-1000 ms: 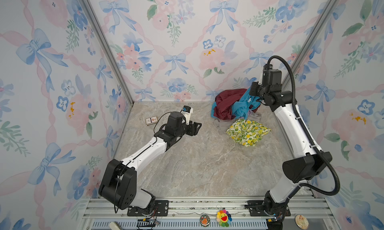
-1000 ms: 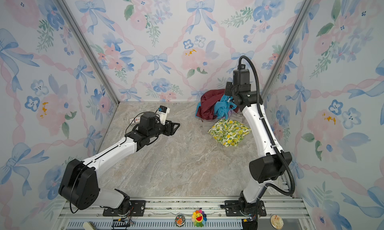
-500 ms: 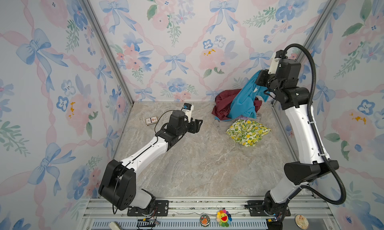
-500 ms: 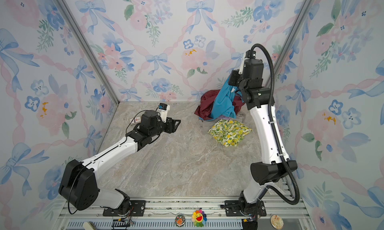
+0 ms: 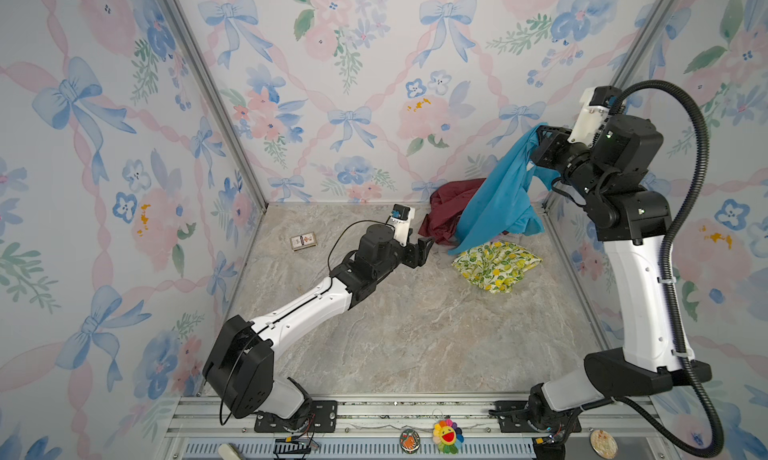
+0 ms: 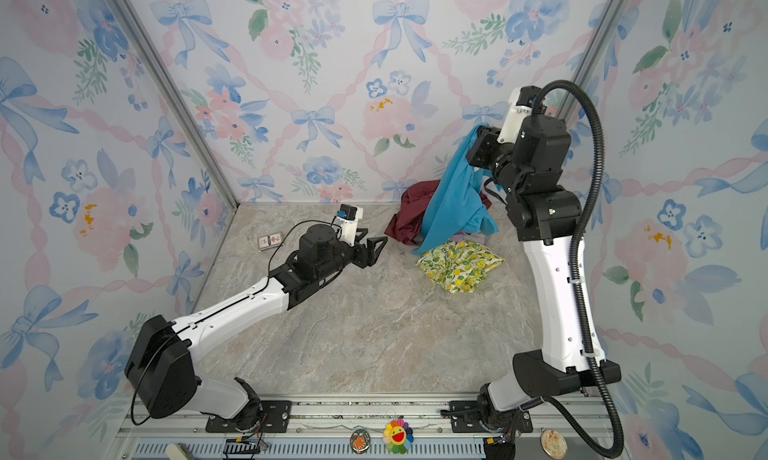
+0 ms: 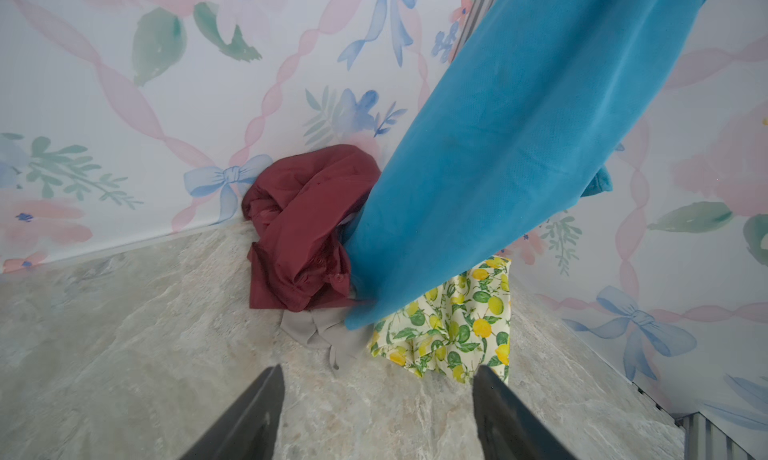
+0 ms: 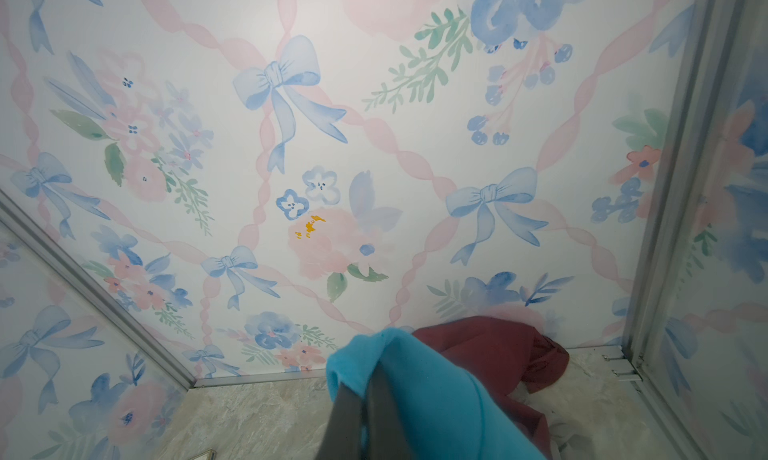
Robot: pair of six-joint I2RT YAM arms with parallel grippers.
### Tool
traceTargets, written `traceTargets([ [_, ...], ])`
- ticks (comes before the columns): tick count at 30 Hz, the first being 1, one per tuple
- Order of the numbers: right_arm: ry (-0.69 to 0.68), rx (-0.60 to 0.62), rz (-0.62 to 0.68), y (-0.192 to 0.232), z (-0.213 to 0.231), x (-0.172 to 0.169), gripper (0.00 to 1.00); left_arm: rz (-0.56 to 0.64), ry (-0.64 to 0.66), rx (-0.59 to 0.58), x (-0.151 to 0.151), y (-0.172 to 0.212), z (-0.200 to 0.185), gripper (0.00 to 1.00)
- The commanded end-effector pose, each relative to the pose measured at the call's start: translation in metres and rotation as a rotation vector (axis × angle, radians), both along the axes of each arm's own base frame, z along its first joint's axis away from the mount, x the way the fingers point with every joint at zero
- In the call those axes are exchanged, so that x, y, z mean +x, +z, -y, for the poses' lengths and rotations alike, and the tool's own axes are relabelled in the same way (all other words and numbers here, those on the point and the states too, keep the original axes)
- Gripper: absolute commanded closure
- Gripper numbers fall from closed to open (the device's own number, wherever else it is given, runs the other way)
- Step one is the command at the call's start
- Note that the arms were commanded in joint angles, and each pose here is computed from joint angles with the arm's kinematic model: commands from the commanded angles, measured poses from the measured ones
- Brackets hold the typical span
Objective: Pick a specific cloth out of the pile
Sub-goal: 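Grasp the hanging turquoise cloth with the left gripper while the right gripper holds it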
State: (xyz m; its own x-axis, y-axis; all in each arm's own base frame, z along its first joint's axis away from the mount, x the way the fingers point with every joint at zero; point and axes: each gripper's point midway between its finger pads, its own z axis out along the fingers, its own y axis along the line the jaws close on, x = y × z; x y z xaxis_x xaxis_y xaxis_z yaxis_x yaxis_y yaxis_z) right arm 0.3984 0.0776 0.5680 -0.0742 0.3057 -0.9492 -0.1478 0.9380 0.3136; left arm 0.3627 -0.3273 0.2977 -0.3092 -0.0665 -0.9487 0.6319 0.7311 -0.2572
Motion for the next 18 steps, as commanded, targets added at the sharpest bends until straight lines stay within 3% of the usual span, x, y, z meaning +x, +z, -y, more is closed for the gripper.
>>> traceTargets([
  [1, 0.067, 0.068, 0.06, 0.017, -0.013, -0.024, 1.0, 0.118, -0.041, -0.082, 0.005, 0.03, 0.037, 0.23],
  [7, 0.136, 0.069, 0.016, 0.001, -0.034, -0.044, 1.0, 0.198, -0.135, -0.163, 0.003, 0.037, 0.109, 0.18],
  [14, 0.193, 0.047, -0.041, -0.028, -0.058, -0.055, 1.0, 0.281, -0.183, -0.366, 0.0, 0.058, 0.145, 0.17],
  [16, 0.205, 0.05, -0.052, -0.033, -0.062, -0.056, 1.0, 0.29, -0.175, -0.387, 0.006, 0.06, 0.152, 0.21],
  [17, 0.209, 0.051, -0.059, -0.036, -0.063, -0.055, 1.0, 0.286, -0.162, -0.4, 0.01, 0.061, 0.153, 0.28],
  [18, 0.212, 0.049, -0.071, -0.04, -0.063, -0.055, 1.0, 0.282, -0.161, -0.406, 0.013, 0.06, 0.156, 0.41],
])
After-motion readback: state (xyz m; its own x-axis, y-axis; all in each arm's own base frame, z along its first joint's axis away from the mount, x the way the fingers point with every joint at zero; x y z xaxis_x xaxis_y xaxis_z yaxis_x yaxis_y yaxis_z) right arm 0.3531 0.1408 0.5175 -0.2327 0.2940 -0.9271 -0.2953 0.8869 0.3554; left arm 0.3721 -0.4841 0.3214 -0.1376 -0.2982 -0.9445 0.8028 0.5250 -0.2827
